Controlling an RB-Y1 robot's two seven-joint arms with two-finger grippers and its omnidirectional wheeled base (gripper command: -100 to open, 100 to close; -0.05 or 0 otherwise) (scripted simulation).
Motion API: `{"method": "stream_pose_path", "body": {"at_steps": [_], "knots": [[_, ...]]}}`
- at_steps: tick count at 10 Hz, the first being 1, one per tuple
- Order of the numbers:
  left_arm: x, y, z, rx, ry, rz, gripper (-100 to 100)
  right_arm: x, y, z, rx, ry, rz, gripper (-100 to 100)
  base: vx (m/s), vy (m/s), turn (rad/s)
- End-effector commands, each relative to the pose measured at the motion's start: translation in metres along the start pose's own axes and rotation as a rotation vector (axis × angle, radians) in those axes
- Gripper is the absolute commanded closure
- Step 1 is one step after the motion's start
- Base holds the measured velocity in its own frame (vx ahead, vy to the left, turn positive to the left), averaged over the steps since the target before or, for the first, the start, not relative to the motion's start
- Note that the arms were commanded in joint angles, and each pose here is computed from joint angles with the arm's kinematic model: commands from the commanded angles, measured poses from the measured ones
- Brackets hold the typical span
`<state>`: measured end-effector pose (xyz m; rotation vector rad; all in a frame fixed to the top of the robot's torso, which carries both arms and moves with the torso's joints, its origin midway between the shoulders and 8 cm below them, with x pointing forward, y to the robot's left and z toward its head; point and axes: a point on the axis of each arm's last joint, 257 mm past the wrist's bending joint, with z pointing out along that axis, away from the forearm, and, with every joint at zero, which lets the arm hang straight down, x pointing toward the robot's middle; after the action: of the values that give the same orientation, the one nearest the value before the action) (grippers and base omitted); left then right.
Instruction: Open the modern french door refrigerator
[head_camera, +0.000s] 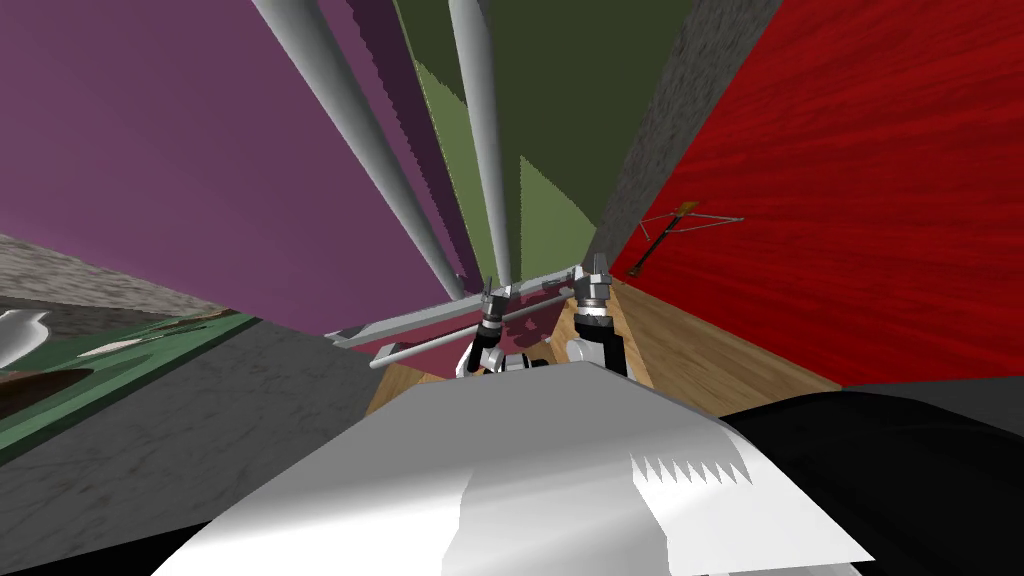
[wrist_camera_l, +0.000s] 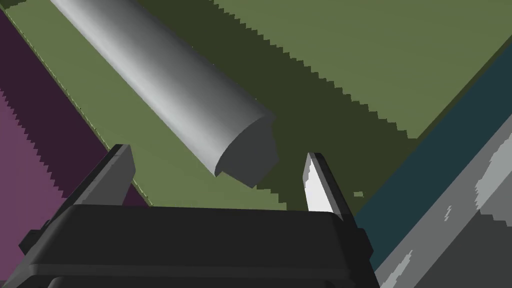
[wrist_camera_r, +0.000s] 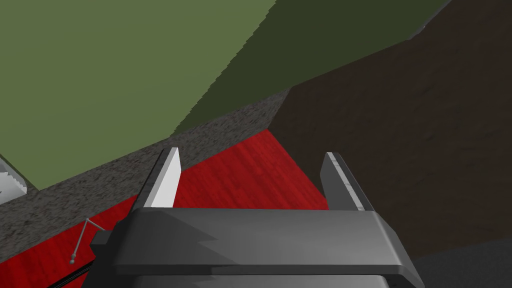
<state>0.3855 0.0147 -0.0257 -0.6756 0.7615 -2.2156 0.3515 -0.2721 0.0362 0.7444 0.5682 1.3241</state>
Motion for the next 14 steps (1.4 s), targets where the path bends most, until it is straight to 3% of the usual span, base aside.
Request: {"method": "stream_pose_path", "body": {"at_steps": [1, 5, 6, 7, 10, 11, 14], "knots": [[0.003, -0.002, 0.009, 0.0, 0.003, -0.002, -100, 0.0, 0.0, 0.0, 0.0, 0.0, 0.0, 0, 0.022, -0.027, 0.006], [0.01, -0.007, 0.027, -0.005, 0.008, 0.0, -100, 0.0, 0.0, 0.0, 0.0, 0.0, 0.0, 0, 0.017, -0.008, 0.011], [0.008, -0.007, 0.024, -0.003, 0.007, 0.0, -100, 0.0, 0.0, 0.0, 0.0, 0.0, 0.0, 0, 0.005, -0.002, 0.007], [0.006, -0.004, 0.017, -0.002, 0.005, -0.001, 100, 0.0, 0.0, 0.0, 0.0, 0.0, 0.0, 0, -0.009, 0.013, -0.006], [0.001, 0.0, 0.0, 0.002, 0.0, -0.003, 100, 0.0, 0.0, 0.0, 0.0, 0.0, 0.0, 0, -0.022, 0.007, -0.024], [0.003, -0.003, 0.006, 0.006, 0.005, -0.007, 100, 0.0, 0.0, 0.0, 0.0, 0.0, 0.0, 0, -0.013, -0.003, -0.013], [-0.016, -0.015, 0.015, 0.029, -0.057, 0.061, 100, 0.0, 0.0, 0.0, 0.0, 0.0, 0.0, 0, -0.167, -0.27, 0.239]]}}
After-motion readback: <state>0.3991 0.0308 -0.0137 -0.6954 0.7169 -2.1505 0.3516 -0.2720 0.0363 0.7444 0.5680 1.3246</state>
